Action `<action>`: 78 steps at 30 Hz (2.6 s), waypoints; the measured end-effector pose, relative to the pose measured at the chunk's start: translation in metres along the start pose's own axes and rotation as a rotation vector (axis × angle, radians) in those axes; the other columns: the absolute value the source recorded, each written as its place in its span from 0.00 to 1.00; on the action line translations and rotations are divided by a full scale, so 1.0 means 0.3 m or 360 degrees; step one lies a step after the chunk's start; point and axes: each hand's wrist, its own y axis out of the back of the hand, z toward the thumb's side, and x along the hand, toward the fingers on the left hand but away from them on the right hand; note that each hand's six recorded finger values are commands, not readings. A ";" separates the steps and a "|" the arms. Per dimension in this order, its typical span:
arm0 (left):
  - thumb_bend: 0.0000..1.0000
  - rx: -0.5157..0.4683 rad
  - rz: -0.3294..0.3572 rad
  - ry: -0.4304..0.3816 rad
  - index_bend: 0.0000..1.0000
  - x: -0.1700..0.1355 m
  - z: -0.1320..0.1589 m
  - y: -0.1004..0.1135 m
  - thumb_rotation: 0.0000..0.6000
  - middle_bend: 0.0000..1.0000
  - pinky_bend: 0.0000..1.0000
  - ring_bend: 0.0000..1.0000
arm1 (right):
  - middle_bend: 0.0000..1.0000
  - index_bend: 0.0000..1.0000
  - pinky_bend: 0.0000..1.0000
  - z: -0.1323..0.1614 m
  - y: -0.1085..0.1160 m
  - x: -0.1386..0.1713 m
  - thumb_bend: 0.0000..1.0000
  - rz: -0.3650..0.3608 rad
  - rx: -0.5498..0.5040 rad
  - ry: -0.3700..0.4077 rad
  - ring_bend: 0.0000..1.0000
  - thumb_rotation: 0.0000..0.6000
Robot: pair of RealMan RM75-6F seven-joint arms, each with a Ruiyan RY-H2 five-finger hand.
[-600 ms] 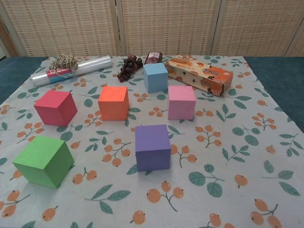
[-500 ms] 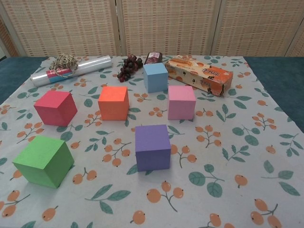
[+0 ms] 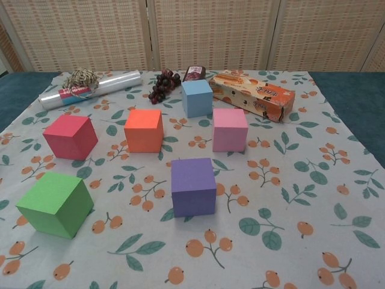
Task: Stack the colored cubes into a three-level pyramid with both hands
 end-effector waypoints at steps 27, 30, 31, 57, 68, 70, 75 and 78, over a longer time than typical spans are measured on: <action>0.35 0.0009 -0.0600 -0.0296 0.00 0.479 0.182 -0.180 1.00 0.00 0.05 0.00 | 0.00 0.00 0.00 0.075 0.019 -0.102 0.00 0.0047 -0.0043 0.0101 0.00 1.00; 0.35 0.0024 -0.0646 -0.0290 0.00 0.483 0.182 -0.206 1.00 0.00 0.05 0.00 | 0.00 0.00 0.00 0.074 0.016 -0.110 0.00 0.0053 -0.0045 0.0100 0.00 1.00; 0.35 0.0019 -0.0657 -0.0288 0.00 0.482 0.183 -0.212 1.00 0.00 0.05 0.00 | 0.00 0.00 0.00 0.074 0.015 -0.112 0.00 0.0054 -0.0046 0.0098 0.00 1.00; 0.34 -0.0085 -0.0606 -0.0262 0.28 0.525 0.241 -0.264 1.00 0.40 0.44 0.38 | 0.00 0.00 0.00 0.051 0.005 -0.118 0.00 0.0055 -0.0063 0.0056 0.00 1.00; 0.34 -0.0151 -0.0529 -0.0309 0.28 0.586 0.350 -0.223 1.00 0.40 0.42 0.38 | 0.00 0.00 0.00 0.046 0.000 -0.118 0.00 0.0052 -0.0065 0.0045 0.00 1.00; 0.34 -0.0159 -0.0527 -0.0314 0.28 0.598 0.379 -0.228 1.00 0.40 0.42 0.38 | 0.00 0.00 0.00 0.044 0.000 -0.118 0.00 0.0051 -0.0064 0.0043 0.00 1.00; 0.34 -0.0153 -0.0519 -0.0320 0.28 0.619 0.427 -0.236 1.00 0.40 0.42 0.38 | 0.00 0.00 0.00 0.036 0.001 -0.116 0.00 0.0050 -0.0061 0.0030 0.00 1.00; 0.34 -0.0138 -0.0516 -0.0313 0.28 0.622 0.445 -0.243 1.00 0.41 0.42 0.38 | 0.00 0.00 0.00 0.030 0.002 -0.115 0.00 0.0049 -0.0062 0.0021 0.00 1.00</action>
